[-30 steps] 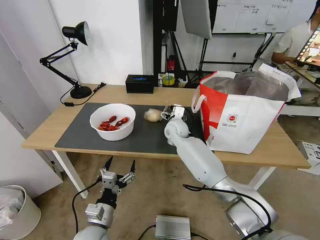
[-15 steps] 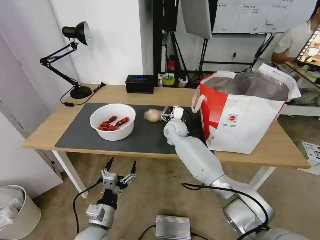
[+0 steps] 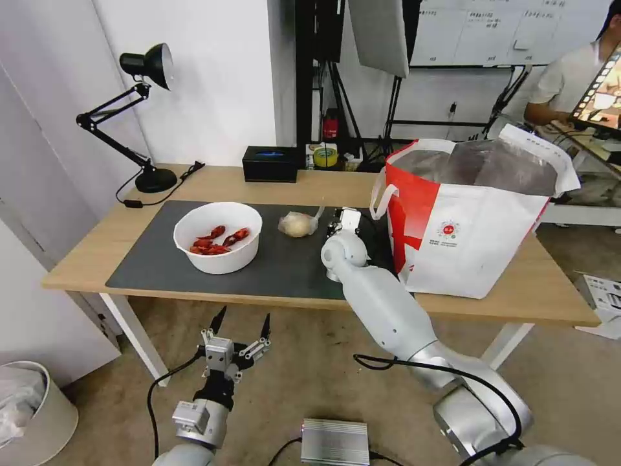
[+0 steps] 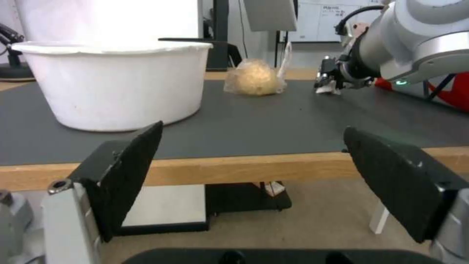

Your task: Pick up the trash from the table and place it into the takeout bag.

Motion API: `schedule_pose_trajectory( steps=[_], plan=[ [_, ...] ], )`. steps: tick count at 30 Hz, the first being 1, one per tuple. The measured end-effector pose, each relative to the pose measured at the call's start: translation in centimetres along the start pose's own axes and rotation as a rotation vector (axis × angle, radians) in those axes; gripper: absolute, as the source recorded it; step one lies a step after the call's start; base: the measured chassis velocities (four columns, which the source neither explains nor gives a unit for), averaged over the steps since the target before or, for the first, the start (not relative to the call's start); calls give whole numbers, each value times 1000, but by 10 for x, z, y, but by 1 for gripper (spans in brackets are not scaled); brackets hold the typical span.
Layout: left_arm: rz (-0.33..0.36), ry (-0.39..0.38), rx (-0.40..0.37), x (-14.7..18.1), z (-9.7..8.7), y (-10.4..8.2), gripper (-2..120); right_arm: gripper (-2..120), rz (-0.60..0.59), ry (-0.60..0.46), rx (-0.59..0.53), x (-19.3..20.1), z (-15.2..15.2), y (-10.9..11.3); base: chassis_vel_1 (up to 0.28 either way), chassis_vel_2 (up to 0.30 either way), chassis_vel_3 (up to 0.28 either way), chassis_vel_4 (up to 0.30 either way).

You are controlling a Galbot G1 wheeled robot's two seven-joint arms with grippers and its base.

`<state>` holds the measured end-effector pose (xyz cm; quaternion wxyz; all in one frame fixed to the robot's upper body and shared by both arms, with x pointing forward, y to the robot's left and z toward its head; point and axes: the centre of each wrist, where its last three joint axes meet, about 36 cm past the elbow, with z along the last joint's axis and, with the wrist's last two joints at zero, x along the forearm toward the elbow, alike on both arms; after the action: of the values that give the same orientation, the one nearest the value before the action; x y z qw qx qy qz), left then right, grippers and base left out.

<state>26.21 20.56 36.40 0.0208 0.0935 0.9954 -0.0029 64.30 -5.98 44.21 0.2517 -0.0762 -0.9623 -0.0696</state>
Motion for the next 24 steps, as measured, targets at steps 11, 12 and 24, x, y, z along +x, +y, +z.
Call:
schedule_pose_trajectory(
  steps=[11, 12, 24],
  plan=[
    [-5, -1, 4, 1, 2, -2, 100, 0, -22, -17, -8, 4, 6, 0, 0, 0, 0, 0],
    [-5, 0, 4, 1, 2, -2, 100, 0, -26, -23, -9, 5, 7, -1, 0, 0, 0, 0],
    [-2, -2, 5, 0, 2, -3, 100, 0, -76, -139, 37, 21, 12, -8, 0, 0, 0, 0]
  ],
)
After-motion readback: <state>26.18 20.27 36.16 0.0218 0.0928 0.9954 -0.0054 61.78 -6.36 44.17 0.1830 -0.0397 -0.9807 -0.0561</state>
